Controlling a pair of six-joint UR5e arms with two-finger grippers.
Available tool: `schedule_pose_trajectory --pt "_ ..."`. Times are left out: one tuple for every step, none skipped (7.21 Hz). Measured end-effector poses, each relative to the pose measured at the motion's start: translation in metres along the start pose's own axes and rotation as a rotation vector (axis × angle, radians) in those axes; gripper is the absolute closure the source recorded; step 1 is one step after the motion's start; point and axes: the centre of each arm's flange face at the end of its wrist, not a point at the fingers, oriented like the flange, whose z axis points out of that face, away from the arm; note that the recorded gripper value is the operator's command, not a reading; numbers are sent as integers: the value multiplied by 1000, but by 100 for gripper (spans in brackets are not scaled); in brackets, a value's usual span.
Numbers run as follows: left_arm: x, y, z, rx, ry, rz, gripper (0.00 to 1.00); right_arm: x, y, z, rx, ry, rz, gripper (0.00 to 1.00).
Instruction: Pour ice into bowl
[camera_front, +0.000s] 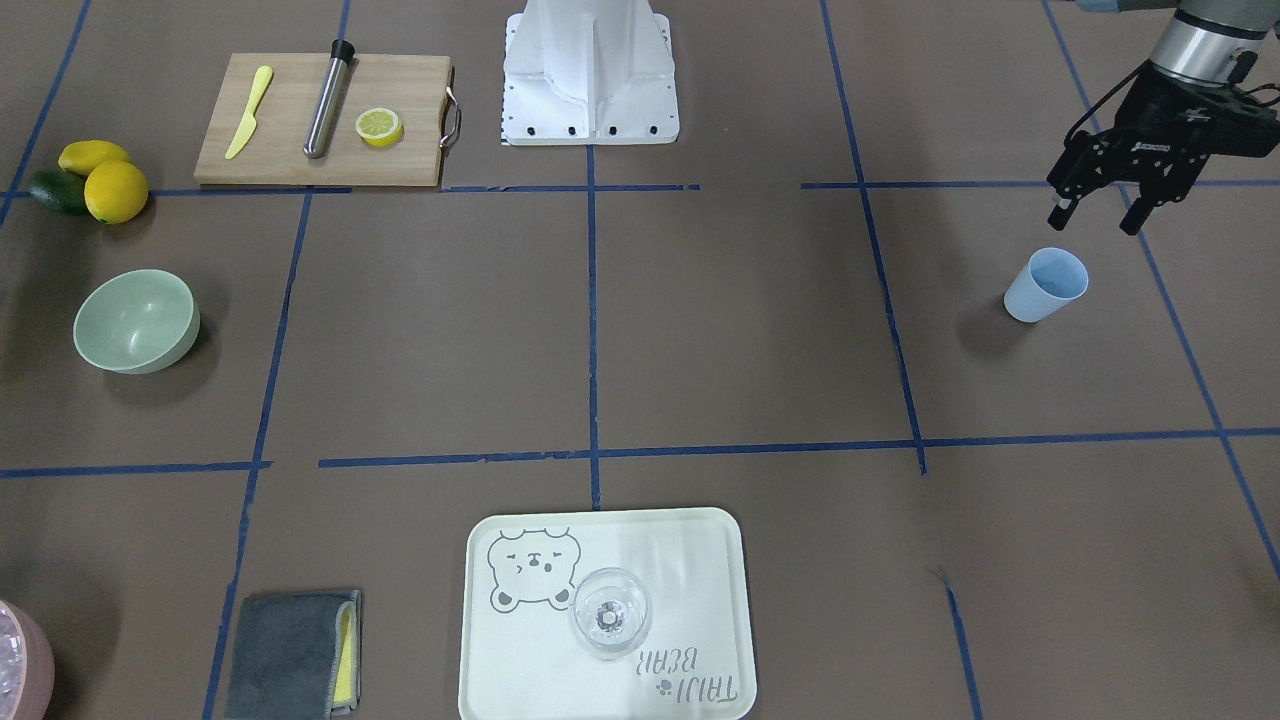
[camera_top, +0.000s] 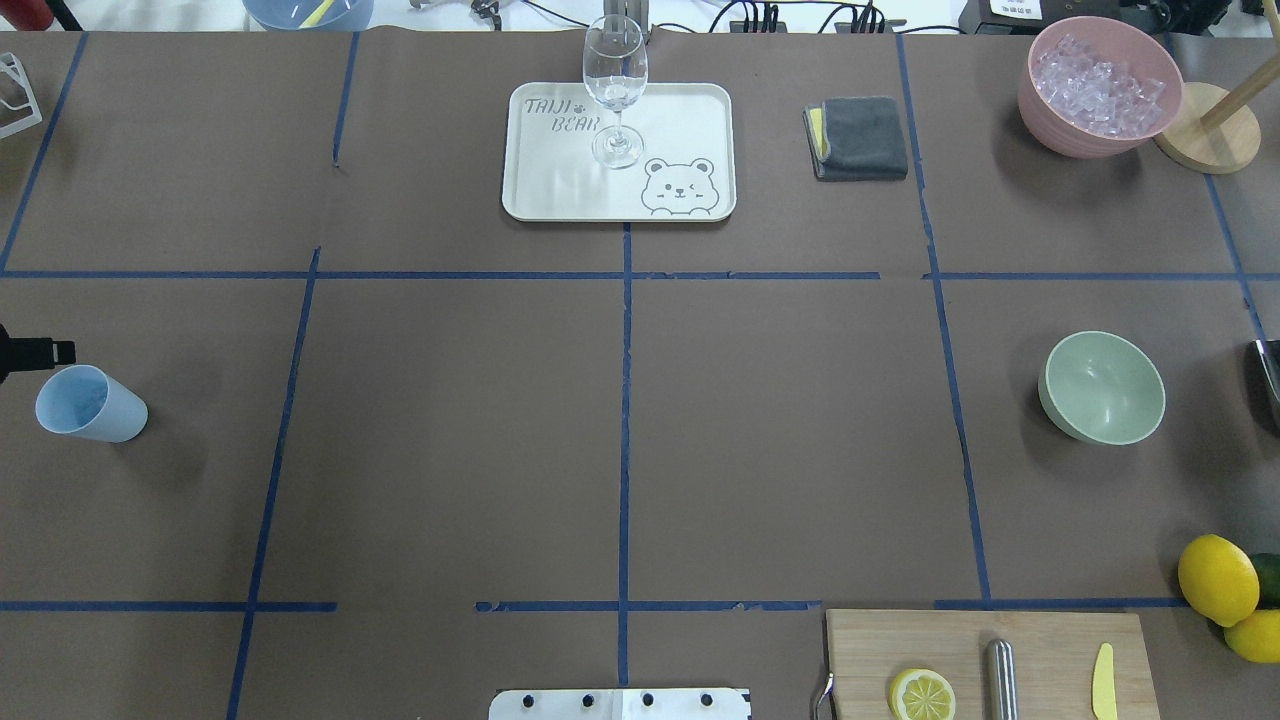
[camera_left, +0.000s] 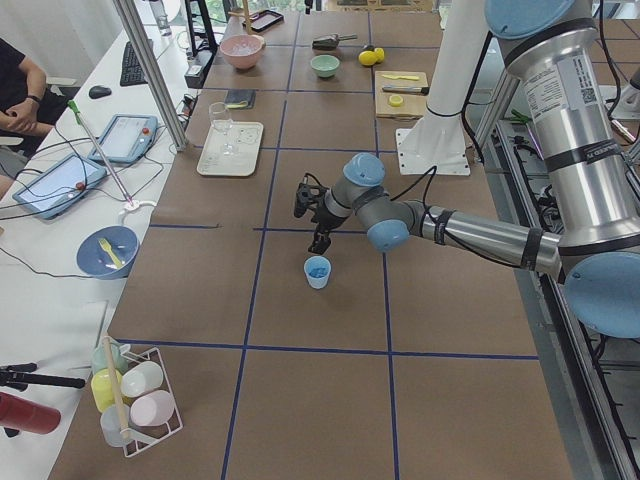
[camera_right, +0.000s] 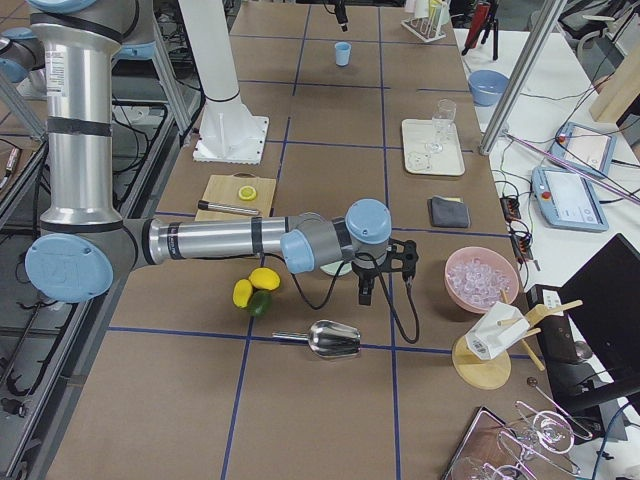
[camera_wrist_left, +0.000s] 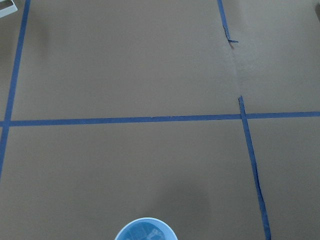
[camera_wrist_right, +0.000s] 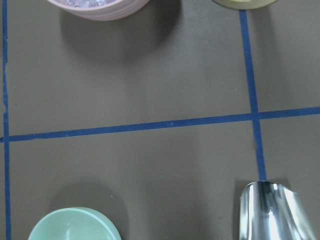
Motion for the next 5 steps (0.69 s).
schedule_pose_trajectory --pt "5 7 -5 13 -1 -8 0 -23 12 22 15 -15 5 0" --pt "8 13 -12 25 -5 -4 0 -47 28 51 21 -17 -7 0" --pt "7 19 -16 43 -16 5 0 -69 45 79 24 -7 -26 0" --pt "6 23 -20 59 -21 14 0 -78 63 100 19 -2 -39 0" --pt "6 25 -21 68 -21 19 0 -76 82 112 8 -1 -53 0"
